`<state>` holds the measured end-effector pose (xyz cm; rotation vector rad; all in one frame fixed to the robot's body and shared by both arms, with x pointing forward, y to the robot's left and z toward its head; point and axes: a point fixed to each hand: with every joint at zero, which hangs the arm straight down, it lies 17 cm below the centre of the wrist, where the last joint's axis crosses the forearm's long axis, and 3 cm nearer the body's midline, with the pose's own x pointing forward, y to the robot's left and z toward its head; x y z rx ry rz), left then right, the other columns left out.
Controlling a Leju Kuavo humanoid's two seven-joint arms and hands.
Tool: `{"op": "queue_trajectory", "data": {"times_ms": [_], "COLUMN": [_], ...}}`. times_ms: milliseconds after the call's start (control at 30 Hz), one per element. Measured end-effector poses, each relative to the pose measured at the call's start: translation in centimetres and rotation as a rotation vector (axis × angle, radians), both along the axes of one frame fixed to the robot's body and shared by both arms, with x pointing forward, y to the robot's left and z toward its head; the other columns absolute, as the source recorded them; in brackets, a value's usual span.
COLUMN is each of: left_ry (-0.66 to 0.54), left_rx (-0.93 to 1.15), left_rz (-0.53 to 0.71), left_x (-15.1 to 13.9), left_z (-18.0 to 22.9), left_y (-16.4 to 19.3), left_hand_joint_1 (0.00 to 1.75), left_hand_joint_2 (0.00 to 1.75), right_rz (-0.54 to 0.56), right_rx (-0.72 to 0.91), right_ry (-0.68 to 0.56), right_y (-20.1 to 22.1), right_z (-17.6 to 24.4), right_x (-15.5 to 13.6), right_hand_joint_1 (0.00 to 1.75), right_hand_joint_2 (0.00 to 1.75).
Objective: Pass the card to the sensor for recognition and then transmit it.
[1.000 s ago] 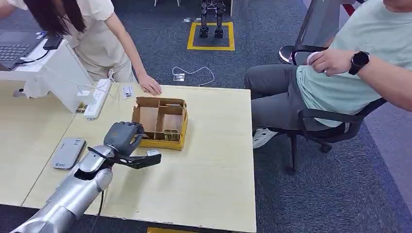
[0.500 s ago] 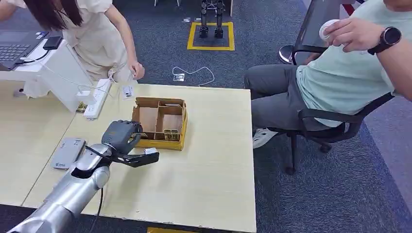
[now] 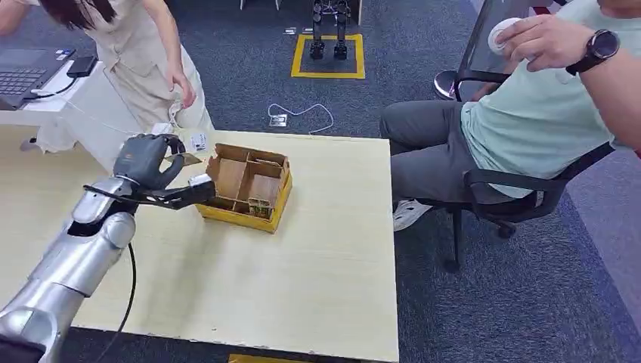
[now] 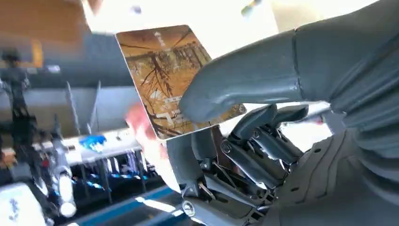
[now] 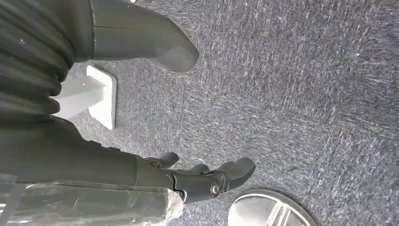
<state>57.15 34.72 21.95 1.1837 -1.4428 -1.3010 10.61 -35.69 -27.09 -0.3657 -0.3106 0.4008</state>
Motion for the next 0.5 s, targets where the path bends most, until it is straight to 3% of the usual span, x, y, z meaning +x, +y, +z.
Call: {"op": "queue_trajectory", "data": {"times_ms": [300, 500], "left_ry": [-0.094, -0.126], "left_rx": [0.004, 0.000], "left_rz": [0.054, 0.077], "left_x": [2.6, 3.4], "left_z": [9.8, 12.0], "left_y": [3.9, 4.4], "left_hand_joint_1": [1.75, 1.75], "left_hand_joint_2": [1.75, 1.75], "right_rz": [0.012, 0.013], "right_rx": [0.001, 0.002], "right_ry": [-0.003, -0.003], "right_y": [0.1, 0.1], "right_z": [0.0, 0.0], "right_x": [0.2, 0.2], "right_hand_joint_1": [0.00, 0.00], "right_hand_joint_2": [1.75, 1.75]}}
